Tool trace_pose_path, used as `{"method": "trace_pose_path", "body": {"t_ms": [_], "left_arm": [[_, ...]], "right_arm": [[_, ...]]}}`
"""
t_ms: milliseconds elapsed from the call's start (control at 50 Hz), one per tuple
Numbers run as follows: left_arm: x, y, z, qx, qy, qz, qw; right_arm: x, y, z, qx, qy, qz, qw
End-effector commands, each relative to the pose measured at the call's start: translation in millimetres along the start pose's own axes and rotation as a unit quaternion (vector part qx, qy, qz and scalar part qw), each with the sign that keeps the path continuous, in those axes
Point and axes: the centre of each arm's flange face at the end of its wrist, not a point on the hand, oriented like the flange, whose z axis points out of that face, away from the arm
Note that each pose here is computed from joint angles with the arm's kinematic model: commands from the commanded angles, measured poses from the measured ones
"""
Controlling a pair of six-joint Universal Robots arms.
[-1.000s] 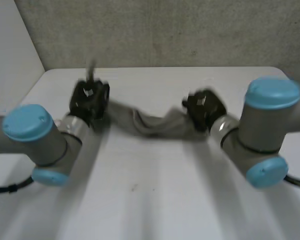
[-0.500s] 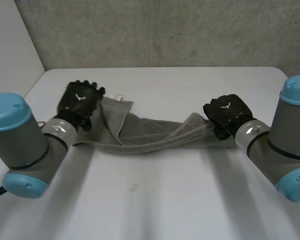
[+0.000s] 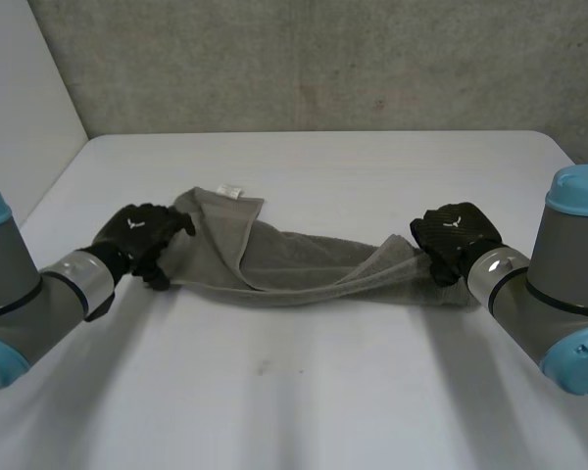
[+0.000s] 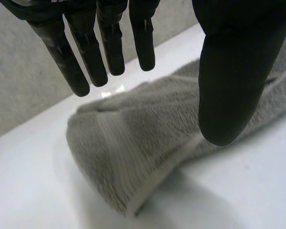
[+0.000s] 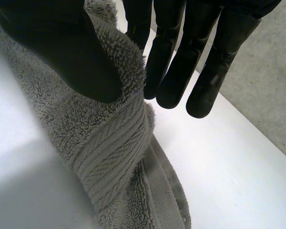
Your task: Fold the towel.
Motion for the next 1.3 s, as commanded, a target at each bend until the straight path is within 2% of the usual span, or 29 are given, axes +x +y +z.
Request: {"method": "trace_pose_path", "body": {"t_ms": [20, 620, 740, 780, 800, 840, 860, 900, 920, 960, 980, 1020, 1140, 1180, 1260, 1300], "left_arm": [[1.4, 26.0, 14.7, -0.027, 0.005, -0.007, 1.0], [-7.8, 38.9, 58.9, -0.002, 0.001, 0.008, 1.0], [-8.4, 24.8, 56.7, 0.008, -0.037, 0.021, 0.999], [-7.7, -3.6, 45.7, 0.034, -0.057, 0.034, 0.997], [-7.7, -3.8, 45.6, 0.034, -0.057, 0.034, 0.997], [-12.0, -43.9, 26.0, 0.078, -0.075, 0.048, 0.993], [-12.0, -44.1, 25.9, 0.078, -0.075, 0.048, 0.993], [-13.7, -86.1, -1.2, 0.129, -0.091, 0.062, 0.986], [-13.7, -86.3, -1.3, 0.129, -0.091, 0.062, 0.986], [-14.2, -125.2, -33.4, 0.174, -0.105, 0.077, 0.976], [-14.2, -125.4, -33.6, 0.174, -0.105, 0.077, 0.976], [-11.0, -151.9, -63.6, 0.193, -0.108, 0.085, 0.972], [-7.0, -157.2, -85.4, 0.158, -0.097, 0.075, 0.98], [-1.5, -148.4, -87.4, 0.121, -0.077, 0.063, 0.988], [2.8, -129.2, -79.8, 0.074, -0.059, 0.05, 0.994], [2.4, -116.4, -71.2, 0.048, -0.052, 0.047, 0.996]], "right_arm": [[0.6, 1.4, 0.5, -0.002, 0.0, 0.001, 1.0], [-2.0, 4.6, 1.4, -0.007, -0.004, 0.002, 1.0], [11.0, -7.4, 1.5, 0.01, 0.014, 0.001, 1.0], [20.2, -23.4, -1.4, 0.029, 0.028, -0.002, 0.999], [20.2, -23.5, -1.4, 0.029, 0.028, -0.002, 0.999], [27.1, -39.4, -10.7, 0.039, 0.034, -0.006, 0.999], [27.1, -39.5, -10.7, 0.039, 0.034, -0.006, 0.999], [37.3, -61.8, -27.5, 0.042, 0.036, -0.014, 0.998], [37.3, -62.0, -27.6, 0.042, 0.036, -0.014, 0.998], [49.5, -81.1, -49.2, 0.028, 0.033, -0.018, 0.999], [49.6, -81.2, -49.3, 0.028, 0.033, -0.018, 0.999], [64.9, -91.7, -67.0, 0.001, 0.036, -0.023, 0.999], [61.6, -96.0, -86.7, -0.041, -0.006, -0.057, 0.998], [54.1, -89.4, -93.8, -0.071, -0.049, -0.088, 0.992], [44.3, -77.0, -92.0, -0.098, -0.093, -0.108, 0.985], [34.7, -57.2, -79.7, -0.134, -0.126, -0.115, 0.976]]}}
